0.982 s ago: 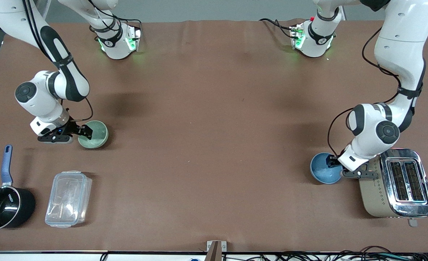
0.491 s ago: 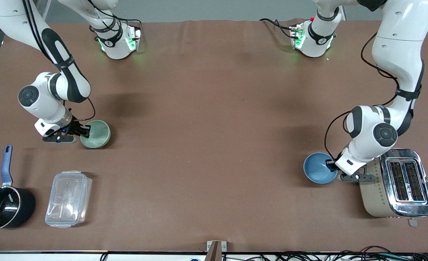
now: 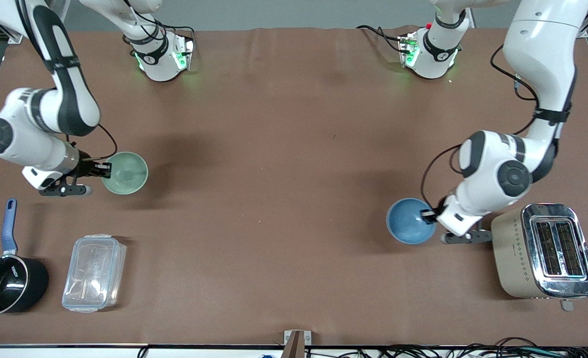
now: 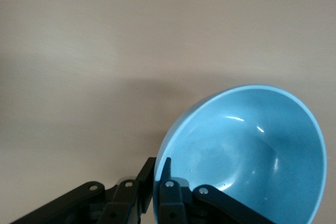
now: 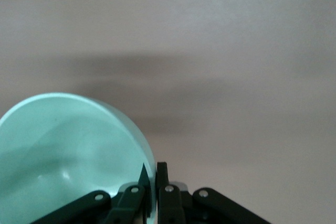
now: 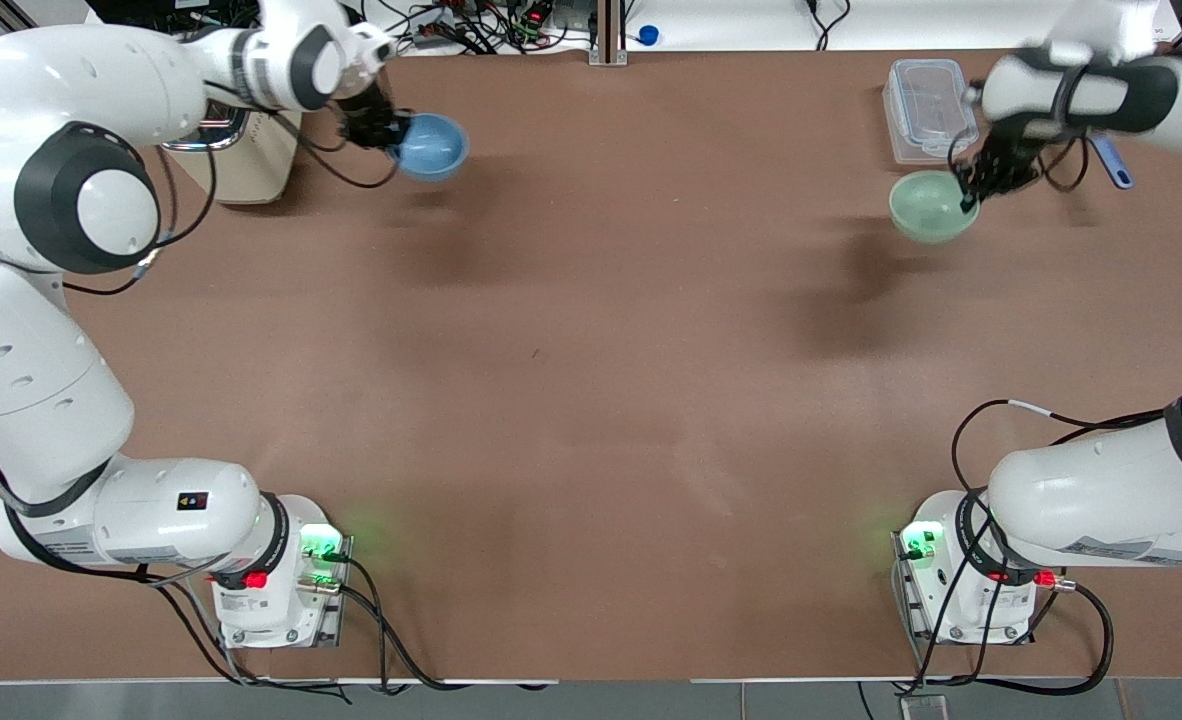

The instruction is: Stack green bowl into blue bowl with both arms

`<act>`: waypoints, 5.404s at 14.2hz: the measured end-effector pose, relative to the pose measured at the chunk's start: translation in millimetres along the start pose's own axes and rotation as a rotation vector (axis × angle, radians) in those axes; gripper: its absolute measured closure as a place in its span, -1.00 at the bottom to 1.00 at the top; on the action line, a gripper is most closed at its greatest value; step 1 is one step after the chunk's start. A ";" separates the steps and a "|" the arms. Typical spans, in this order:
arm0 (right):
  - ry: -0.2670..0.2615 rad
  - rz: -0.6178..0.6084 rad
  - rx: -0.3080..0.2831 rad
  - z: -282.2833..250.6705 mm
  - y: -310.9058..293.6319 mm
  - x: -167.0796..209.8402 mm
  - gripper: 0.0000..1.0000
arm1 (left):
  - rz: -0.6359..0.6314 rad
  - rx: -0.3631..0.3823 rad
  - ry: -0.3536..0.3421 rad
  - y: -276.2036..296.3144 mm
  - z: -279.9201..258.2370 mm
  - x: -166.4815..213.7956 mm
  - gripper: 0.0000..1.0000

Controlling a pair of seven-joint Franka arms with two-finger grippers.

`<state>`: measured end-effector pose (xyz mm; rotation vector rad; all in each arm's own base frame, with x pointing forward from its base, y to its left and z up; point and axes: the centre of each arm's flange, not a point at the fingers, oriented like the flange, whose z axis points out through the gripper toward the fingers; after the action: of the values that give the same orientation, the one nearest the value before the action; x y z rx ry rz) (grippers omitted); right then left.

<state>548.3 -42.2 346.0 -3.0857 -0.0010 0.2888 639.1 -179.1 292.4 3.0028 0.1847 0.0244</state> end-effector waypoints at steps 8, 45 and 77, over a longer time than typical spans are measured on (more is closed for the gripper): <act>-0.039 0.064 0.055 -26.2 -156.8 0.6 0.88 | -0.121 -0.040 -0.104 225.5 69.9 -120.2 0.85; 0.180 0.240 0.164 112.7 -454.5 -1.5 0.89 | 0.155 0.182 0.002 -75.7 -368.7 -32.9 -1.00; 0.175 0.116 -0.082 -273.2 -80.4 -52.3 -1.00 | 0.177 0.153 -0.035 -90.1 -384.5 -100.1 -1.00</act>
<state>547.8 26.4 627.3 -3.1868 0.1774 0.0216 519.5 -52.3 660.7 3.1596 -0.0880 -0.0252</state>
